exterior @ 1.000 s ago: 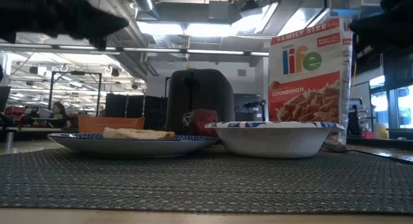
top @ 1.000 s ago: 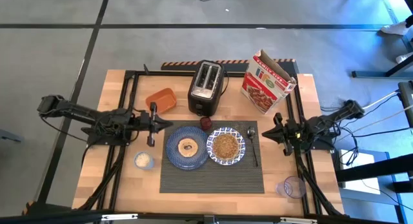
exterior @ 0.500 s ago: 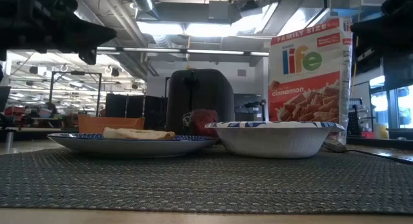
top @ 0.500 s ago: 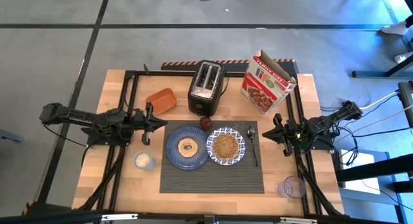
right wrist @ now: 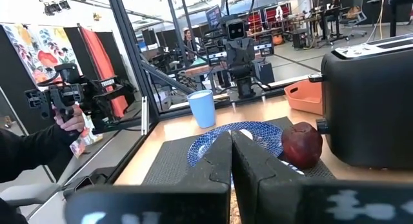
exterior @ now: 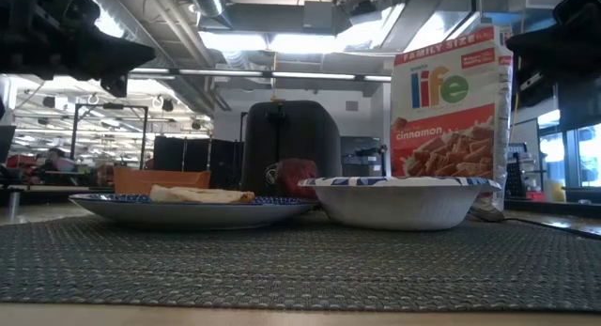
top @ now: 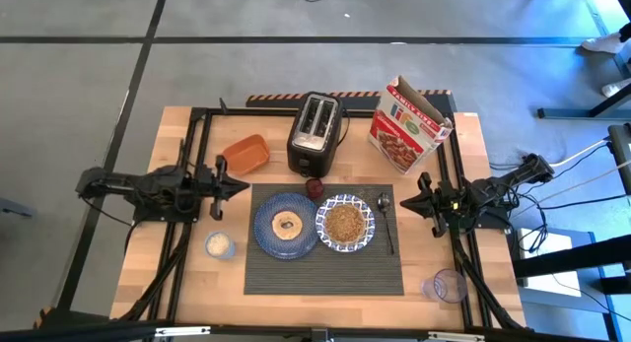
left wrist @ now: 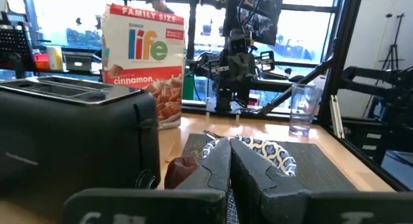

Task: Arrange a breakfast setting
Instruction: Return to Home Position

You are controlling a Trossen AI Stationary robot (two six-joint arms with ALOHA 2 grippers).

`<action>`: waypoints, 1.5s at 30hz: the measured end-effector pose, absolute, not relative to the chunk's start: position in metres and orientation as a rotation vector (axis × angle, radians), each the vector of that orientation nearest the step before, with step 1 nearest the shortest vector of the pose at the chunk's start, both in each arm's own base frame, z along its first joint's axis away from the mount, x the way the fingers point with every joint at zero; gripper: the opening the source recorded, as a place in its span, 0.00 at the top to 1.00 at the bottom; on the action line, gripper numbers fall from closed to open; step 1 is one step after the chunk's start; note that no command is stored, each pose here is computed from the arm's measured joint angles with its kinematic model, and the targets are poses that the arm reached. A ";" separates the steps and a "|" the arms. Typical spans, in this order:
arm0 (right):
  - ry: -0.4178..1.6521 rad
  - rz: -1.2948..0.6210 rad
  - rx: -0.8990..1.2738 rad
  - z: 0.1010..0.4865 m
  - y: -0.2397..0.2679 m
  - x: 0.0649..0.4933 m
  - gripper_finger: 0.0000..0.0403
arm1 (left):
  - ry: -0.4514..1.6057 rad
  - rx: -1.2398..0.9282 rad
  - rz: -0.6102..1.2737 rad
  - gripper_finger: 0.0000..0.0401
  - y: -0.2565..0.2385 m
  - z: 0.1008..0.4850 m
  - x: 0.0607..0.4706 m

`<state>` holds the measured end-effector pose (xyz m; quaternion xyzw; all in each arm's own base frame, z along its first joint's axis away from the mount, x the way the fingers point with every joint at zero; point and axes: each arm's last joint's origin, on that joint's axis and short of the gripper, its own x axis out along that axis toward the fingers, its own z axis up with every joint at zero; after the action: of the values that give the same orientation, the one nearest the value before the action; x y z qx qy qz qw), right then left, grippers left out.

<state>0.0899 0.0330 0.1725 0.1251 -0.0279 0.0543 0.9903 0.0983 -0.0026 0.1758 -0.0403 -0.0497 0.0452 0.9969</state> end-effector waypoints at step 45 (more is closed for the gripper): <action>-0.034 0.019 0.127 0.169 0.008 0.097 1.00 | -0.059 -0.070 0.201 0.99 0.001 0.171 0.097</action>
<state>0.0970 0.0080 0.1689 0.0636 -0.0170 0.0095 0.9978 0.0967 0.0006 0.1714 -0.0348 -0.0294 0.1001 0.9939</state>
